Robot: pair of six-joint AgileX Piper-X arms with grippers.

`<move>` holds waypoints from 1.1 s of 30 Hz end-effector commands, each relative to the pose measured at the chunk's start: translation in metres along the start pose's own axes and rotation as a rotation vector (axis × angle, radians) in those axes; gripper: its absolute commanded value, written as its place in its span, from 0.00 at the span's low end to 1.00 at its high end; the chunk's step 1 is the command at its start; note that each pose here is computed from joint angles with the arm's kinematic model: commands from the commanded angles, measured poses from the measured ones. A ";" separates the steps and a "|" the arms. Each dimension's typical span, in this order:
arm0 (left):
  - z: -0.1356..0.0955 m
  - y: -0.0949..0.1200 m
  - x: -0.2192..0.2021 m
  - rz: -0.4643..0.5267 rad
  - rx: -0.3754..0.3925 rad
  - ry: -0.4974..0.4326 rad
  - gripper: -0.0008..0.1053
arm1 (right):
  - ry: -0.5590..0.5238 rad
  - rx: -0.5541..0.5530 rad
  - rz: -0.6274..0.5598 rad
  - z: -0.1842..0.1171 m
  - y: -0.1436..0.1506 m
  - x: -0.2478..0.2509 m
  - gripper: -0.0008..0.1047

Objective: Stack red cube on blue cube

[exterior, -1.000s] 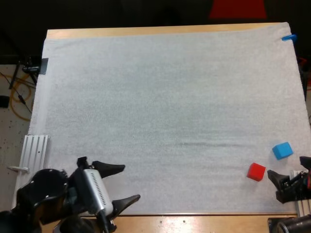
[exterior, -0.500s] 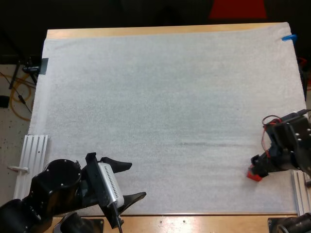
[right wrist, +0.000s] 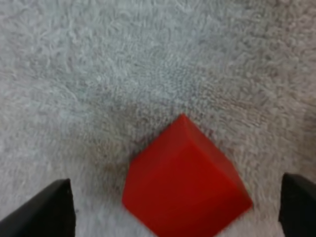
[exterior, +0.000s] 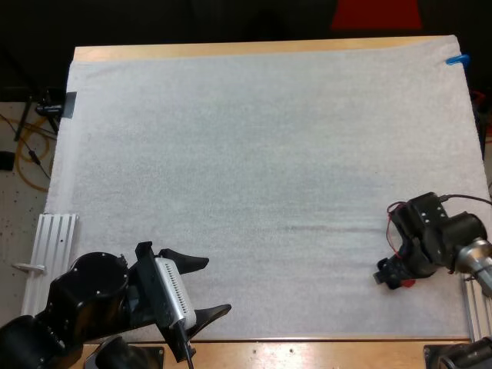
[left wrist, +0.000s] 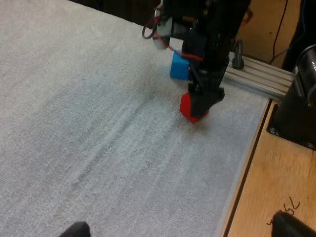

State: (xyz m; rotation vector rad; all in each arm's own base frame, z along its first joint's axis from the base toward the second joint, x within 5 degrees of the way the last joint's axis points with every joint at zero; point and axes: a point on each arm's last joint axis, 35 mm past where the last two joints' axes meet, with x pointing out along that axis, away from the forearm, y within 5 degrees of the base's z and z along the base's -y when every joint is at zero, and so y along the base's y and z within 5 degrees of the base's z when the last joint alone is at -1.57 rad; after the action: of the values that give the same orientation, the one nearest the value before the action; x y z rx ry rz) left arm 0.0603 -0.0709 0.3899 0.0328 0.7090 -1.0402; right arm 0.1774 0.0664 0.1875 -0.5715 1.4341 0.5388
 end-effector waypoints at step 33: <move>0.002 -0.001 -0.001 -0.007 0.015 -0.009 0.66 | -0.087 0.039 -0.191 0.025 -0.028 -0.064 0.32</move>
State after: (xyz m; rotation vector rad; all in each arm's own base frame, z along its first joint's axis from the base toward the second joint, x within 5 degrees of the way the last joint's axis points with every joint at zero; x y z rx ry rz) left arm 0.0603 -0.0709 0.3899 0.0328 0.7090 -1.0402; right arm 0.2096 0.0645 0.2518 -0.6332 1.2854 0.3948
